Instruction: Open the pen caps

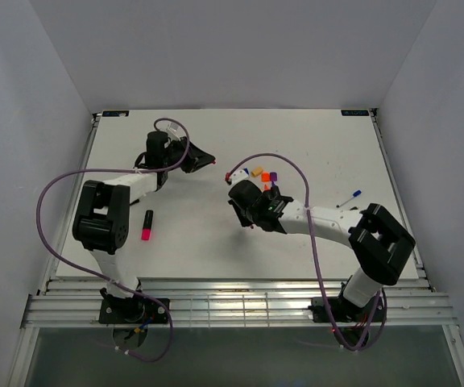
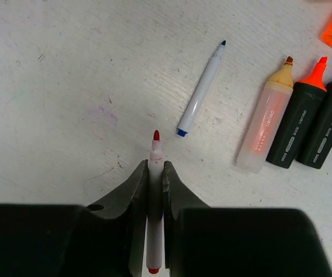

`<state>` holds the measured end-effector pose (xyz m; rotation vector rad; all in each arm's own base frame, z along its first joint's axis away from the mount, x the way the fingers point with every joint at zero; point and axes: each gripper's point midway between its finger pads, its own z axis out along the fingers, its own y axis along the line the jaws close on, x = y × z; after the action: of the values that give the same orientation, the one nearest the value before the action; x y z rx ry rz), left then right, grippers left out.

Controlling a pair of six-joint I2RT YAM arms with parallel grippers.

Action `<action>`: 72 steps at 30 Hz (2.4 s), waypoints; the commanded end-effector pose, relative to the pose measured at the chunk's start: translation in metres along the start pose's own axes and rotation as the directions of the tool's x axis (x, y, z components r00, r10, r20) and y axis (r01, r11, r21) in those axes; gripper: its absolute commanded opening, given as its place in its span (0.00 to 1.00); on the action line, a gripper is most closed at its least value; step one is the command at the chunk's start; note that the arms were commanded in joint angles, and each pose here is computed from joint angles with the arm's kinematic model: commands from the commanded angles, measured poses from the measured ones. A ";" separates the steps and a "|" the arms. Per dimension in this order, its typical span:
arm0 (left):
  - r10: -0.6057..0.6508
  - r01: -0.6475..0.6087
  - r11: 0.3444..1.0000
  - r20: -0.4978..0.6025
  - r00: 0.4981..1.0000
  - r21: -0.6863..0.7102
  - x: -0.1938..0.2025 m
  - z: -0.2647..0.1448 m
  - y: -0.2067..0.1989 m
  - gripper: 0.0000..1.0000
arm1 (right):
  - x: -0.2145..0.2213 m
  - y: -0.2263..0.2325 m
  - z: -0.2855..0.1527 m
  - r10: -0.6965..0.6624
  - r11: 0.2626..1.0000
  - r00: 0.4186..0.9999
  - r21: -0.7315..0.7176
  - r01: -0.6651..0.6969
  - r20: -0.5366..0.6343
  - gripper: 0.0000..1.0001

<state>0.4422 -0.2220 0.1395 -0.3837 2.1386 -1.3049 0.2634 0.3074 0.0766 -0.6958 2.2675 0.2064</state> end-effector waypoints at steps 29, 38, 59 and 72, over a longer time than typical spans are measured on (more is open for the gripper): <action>0.199 -0.231 0.968 -0.265 0.944 -0.098 0.032 0.075 0.052 0.14 | -0.005 -0.018 0.089 0.305 0.950 0.952 0.066 -0.304 -0.017 0.08; 0.188 -0.230 0.966 -0.296 0.936 -0.115 0.042 0.091 0.062 0.22 | 0.003 -0.047 0.094 0.310 0.946 0.950 0.104 -0.307 -0.021 0.08; 0.160 -0.222 0.965 -0.354 0.921 -0.141 0.068 0.106 0.075 0.44 | 0.023 -0.060 0.092 0.292 0.945 0.956 0.166 -0.282 -0.040 0.30; 0.176 -0.240 0.958 -0.339 0.924 -0.159 0.064 0.097 0.072 0.48 | 0.008 -0.059 0.089 0.249 0.959 0.968 0.141 -0.244 -0.021 0.37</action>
<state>0.4641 -0.2990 0.0299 -0.0046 2.4701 -1.1775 0.3572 0.3034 0.0239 -0.2879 2.3172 0.2416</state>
